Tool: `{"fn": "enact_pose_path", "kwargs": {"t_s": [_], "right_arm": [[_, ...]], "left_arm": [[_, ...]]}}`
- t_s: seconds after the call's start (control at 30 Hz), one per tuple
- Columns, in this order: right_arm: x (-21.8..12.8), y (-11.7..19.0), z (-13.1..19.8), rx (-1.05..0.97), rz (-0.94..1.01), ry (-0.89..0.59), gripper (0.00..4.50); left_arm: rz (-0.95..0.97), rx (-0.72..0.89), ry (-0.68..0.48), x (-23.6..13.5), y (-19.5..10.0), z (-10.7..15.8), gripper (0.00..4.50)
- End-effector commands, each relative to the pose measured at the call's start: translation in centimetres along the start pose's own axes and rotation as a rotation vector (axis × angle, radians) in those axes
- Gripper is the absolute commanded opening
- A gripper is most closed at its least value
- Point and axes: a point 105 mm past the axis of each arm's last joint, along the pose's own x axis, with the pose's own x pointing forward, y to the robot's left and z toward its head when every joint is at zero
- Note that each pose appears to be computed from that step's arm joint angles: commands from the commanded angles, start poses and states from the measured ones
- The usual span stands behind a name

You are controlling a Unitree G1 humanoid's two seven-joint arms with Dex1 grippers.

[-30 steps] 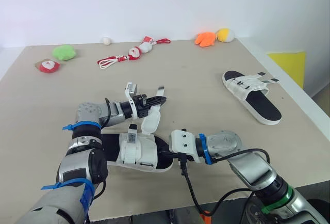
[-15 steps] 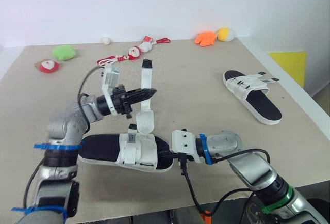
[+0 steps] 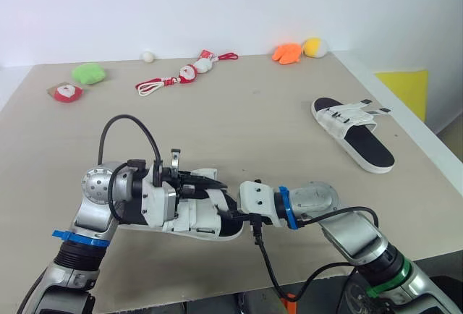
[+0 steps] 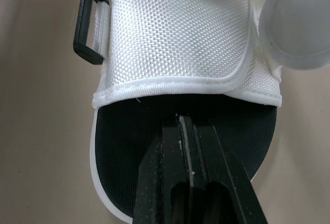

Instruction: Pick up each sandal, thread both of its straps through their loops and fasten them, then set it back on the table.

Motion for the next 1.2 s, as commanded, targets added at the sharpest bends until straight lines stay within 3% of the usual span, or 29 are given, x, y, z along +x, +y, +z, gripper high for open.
{"fn": "enact_pose_path", "kwargs": {"t_s": [0.03,0.33,0.43,0.7,0.9,1.2], "right_arm": [[0.0,0.1,-5.2,0.126,-0.019,0.186,0.0],[-0.2,0.1,-5.2,0.127,-0.016,0.187,0.0],[-0.1,0.1,-5.2,0.126,-0.015,0.186,0.0],[0.2,0.4,-5.1,0.128,-0.009,0.18,0.0],[0.1,0.6,-5.2,0.13,-0.005,0.177,0.0],[0.5,0.9,-5.1,0.129,0.014,0.164,0.0]], "left_arm": [[-0.157,0.115,-0.013,-0.1,-3.5,0.3,0.17],[-0.212,0.321,-0.064,-0.4,-5.3,0.6,0.17],[-0.158,0.331,-0.066,-0.4,-4.6,0.6,0.91],[-0.024,0.235,-0.046,-1.2,-1.8,1.7,4.35],[0.04,0.049,-0.003,-2.6,-1.7,3.5,4.46],[0.283,-0.3,0.138,-6.2,-0.7,3.2,4.46]]}}
